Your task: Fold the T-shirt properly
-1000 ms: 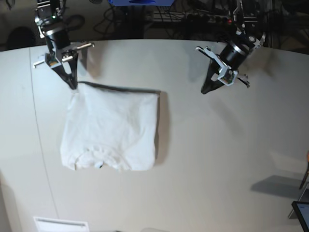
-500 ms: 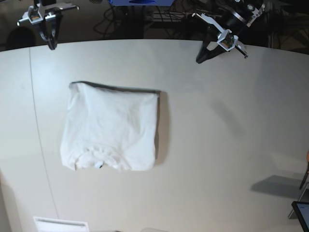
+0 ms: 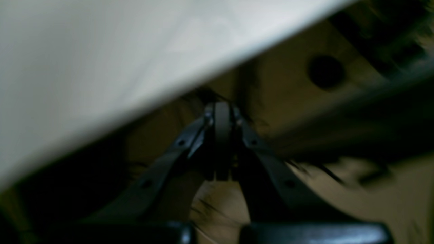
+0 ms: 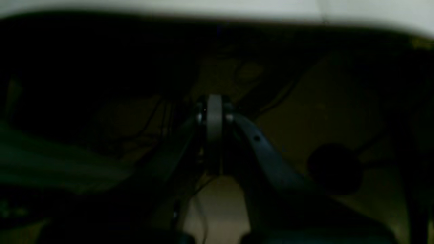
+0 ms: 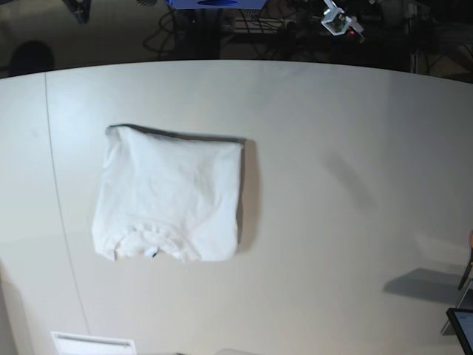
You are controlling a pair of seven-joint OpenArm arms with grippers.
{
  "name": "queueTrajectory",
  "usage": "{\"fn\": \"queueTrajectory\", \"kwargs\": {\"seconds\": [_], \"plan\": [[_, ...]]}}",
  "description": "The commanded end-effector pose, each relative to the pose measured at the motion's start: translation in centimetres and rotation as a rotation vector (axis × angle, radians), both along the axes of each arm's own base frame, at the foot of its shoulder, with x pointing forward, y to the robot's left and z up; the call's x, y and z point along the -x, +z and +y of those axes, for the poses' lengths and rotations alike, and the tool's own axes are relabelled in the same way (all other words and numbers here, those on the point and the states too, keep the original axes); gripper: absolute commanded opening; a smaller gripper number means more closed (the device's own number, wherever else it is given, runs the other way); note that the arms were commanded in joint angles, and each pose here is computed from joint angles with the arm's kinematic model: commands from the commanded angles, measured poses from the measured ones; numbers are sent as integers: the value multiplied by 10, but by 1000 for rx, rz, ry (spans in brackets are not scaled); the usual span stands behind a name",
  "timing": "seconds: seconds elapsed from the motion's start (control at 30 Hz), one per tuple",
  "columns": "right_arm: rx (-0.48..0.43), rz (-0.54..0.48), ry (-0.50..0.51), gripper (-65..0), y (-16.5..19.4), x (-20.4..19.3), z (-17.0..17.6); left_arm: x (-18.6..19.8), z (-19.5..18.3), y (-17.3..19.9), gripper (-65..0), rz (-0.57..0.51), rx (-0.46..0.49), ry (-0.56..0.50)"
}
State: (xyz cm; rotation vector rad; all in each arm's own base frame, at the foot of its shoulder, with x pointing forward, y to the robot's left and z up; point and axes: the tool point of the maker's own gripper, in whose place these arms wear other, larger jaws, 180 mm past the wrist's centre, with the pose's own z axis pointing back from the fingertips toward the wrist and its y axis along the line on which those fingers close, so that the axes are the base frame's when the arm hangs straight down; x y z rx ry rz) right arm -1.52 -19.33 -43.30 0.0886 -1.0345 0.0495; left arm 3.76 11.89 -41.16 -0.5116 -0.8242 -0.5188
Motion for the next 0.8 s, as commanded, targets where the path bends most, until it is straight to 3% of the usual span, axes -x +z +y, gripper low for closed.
{"fn": "queueTrajectory", "kwargs": {"seconds": [0.0,0.17,0.3,0.43,0.63,0.7,0.77], "plan": [[-19,33,13,-640,-3,17,7,13,-4,-4,-650,36,29,-7],[-87,193,100,-637,-55,49,35,47,-9,-54,-650,203,44,9],[-34,305,158,-635,-109,55,38,60,-6,-100,-650,322,45,76],[17,376,223,-635,-153,31,33,59,6,-148,-650,434,21,147],[104,639,287,-634,-206,8,36,50,4,-211,-650,685,30,310],[112,698,299,-634,-215,-3,47,33,-5,-214,-650,695,45,320],[128,744,298,-634,-220,-13,46,18,3,-220,-650,665,-13,333]]}}
